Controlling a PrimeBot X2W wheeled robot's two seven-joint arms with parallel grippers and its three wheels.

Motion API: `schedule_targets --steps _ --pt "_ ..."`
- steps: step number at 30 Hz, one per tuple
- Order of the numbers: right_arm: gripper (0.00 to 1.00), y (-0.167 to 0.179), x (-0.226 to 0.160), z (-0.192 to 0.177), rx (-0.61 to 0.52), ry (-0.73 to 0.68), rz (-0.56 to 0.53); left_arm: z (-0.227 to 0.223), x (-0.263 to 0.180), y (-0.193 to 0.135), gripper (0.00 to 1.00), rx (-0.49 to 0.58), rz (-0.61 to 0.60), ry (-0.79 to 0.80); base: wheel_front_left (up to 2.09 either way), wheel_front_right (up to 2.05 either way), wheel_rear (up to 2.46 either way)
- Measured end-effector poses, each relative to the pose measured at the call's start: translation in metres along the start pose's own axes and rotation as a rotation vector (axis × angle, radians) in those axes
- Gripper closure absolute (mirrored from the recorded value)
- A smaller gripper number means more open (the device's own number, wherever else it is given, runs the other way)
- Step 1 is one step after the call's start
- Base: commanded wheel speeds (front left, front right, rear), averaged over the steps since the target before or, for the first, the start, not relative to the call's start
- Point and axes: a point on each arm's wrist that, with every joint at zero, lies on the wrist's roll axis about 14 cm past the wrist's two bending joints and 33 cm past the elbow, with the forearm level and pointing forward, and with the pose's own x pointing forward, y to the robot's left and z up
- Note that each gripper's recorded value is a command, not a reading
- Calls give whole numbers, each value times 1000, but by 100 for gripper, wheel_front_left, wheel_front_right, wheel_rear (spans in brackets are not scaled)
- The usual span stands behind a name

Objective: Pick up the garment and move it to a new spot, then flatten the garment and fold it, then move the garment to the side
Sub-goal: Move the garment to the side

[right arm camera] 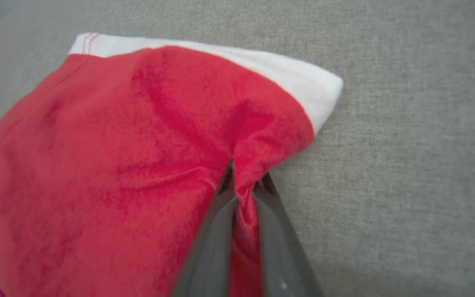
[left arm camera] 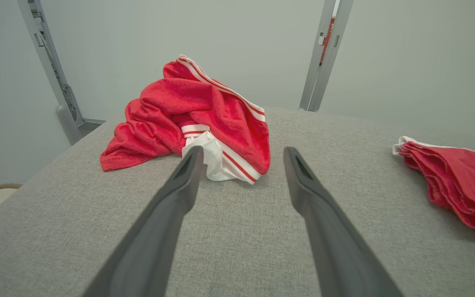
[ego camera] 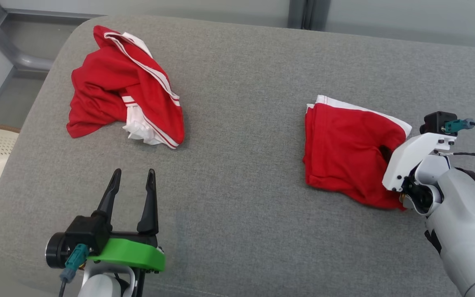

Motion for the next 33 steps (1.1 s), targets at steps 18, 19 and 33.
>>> schedule_targets --steps 18,19,33 --pt "100 -57 -71 32 10 -215 -111 2 30 -99 0 -24 -314 -20 0 0 0" --pt "100 -61 -76 32 18 -224 -120 1 32 -107 0 -26 -338 -18 0 0 0" --pt "100 -135 -148 27 85 -336 -304 -18 46 -216 0 -49 -656 16 0 0 0"
